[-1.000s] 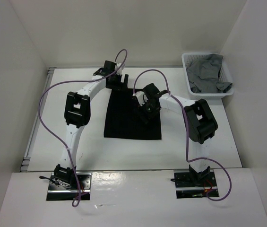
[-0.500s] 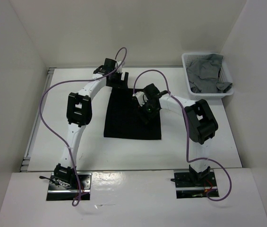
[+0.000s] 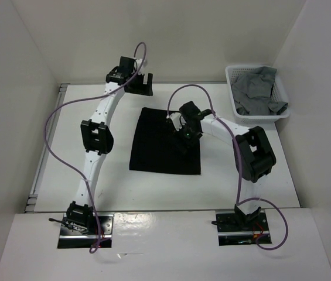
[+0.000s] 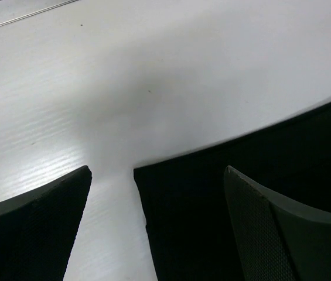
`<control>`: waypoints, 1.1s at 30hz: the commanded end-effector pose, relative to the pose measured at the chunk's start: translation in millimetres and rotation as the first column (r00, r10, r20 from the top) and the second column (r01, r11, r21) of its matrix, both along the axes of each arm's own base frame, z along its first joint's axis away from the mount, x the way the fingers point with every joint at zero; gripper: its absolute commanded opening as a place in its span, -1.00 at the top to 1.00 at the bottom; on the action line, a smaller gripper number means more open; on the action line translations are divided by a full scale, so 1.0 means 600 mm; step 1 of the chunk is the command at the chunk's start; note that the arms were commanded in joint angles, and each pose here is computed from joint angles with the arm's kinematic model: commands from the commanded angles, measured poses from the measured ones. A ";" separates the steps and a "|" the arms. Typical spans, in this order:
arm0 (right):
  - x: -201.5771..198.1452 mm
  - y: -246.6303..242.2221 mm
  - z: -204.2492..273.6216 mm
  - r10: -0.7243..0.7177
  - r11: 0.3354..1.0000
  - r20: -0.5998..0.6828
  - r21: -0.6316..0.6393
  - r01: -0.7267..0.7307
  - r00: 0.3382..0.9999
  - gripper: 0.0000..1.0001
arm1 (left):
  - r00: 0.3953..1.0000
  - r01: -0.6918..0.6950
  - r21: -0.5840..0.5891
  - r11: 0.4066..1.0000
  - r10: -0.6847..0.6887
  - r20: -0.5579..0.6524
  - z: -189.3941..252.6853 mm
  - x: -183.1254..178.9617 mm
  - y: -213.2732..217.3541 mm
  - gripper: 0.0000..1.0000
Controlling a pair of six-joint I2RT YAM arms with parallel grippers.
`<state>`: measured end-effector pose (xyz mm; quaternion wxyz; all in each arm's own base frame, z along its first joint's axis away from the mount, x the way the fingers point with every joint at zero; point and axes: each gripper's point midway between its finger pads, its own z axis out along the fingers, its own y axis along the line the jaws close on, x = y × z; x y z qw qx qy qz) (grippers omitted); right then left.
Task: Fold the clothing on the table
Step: Flatten the skirt out
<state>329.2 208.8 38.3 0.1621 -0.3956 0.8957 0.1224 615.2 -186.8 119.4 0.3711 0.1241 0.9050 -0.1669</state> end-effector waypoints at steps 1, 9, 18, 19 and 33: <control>0.017 0.011 0.126 -0.007 0.998 0.147 0.069 -0.003 0.989 -0.75 | 0.998 0.039 -0.046 0.998 -0.037 0.053 0.123 -0.040 -0.006 -0.99; 0.018 -0.091 0.189 -0.154 0.987 0.255 0.088 0.135 0.955 -0.77 | 0.995 0.087 -0.009 0.996 -0.086 0.059 0.186 -0.178 0.019 -0.99; -0.058 -0.187 0.212 -0.307 0.947 0.261 0.179 0.267 0.915 -0.80 | 0.966 0.213 0.122 0.969 -0.190 -0.173 0.011 -0.425 0.092 -0.99; -0.071 -0.194 0.200 -0.322 0.942 0.240 0.173 0.286 0.916 -0.80 | 0.959 0.227 0.115 0.967 -0.201 -0.202 0.001 -0.442 0.098 -0.99; -0.081 -0.236 0.254 -0.407 0.906 0.316 0.257 0.336 0.857 -0.78 | 0.859 0.355 -0.069 0.932 -0.355 -0.369 -0.065 -0.561 0.075 -0.75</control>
